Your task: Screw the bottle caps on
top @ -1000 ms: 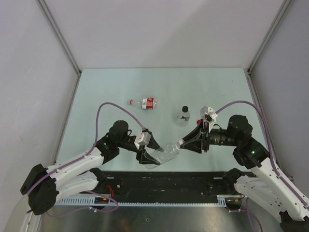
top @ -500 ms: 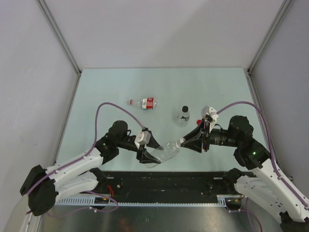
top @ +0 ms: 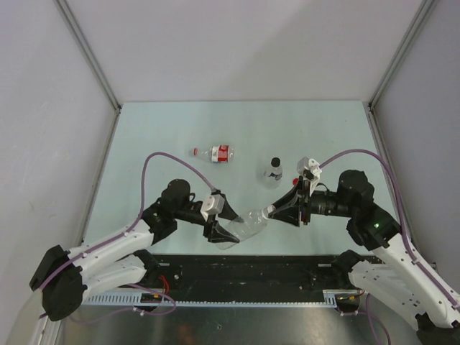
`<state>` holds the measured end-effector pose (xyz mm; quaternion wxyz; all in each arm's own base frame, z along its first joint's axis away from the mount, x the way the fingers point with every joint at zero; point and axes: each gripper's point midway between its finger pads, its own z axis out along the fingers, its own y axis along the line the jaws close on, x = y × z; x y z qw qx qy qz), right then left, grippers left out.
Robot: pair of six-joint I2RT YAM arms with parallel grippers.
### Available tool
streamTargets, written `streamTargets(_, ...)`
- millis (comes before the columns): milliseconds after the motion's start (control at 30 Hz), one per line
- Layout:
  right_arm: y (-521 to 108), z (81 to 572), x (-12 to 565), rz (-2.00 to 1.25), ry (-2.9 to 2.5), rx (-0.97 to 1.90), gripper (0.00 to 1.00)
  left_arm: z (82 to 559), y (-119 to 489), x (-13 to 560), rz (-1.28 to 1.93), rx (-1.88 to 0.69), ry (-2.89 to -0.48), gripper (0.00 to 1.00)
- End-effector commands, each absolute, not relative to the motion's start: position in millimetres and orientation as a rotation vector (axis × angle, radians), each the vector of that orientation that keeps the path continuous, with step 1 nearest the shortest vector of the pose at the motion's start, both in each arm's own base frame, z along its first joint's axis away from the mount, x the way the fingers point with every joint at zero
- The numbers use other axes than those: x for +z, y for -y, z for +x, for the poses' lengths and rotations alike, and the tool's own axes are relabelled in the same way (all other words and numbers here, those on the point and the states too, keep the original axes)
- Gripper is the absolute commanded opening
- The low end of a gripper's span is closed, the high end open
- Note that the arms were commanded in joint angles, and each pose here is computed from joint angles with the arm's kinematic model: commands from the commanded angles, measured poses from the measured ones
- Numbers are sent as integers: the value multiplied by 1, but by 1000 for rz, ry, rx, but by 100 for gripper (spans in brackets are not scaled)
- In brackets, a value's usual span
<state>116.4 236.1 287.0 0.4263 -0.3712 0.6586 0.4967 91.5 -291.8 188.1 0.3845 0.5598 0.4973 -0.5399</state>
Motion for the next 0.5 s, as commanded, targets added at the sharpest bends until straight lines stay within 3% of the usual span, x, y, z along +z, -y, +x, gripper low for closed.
streamTargets(0,-242,112,306,-963,-1592,1301,36,97,300,215,1411,-1363,-1192,0)
streamTargets(467,-247,106,302,-1032,-1577,1337,38,93,310,218,1434,-1425,-1211,0)
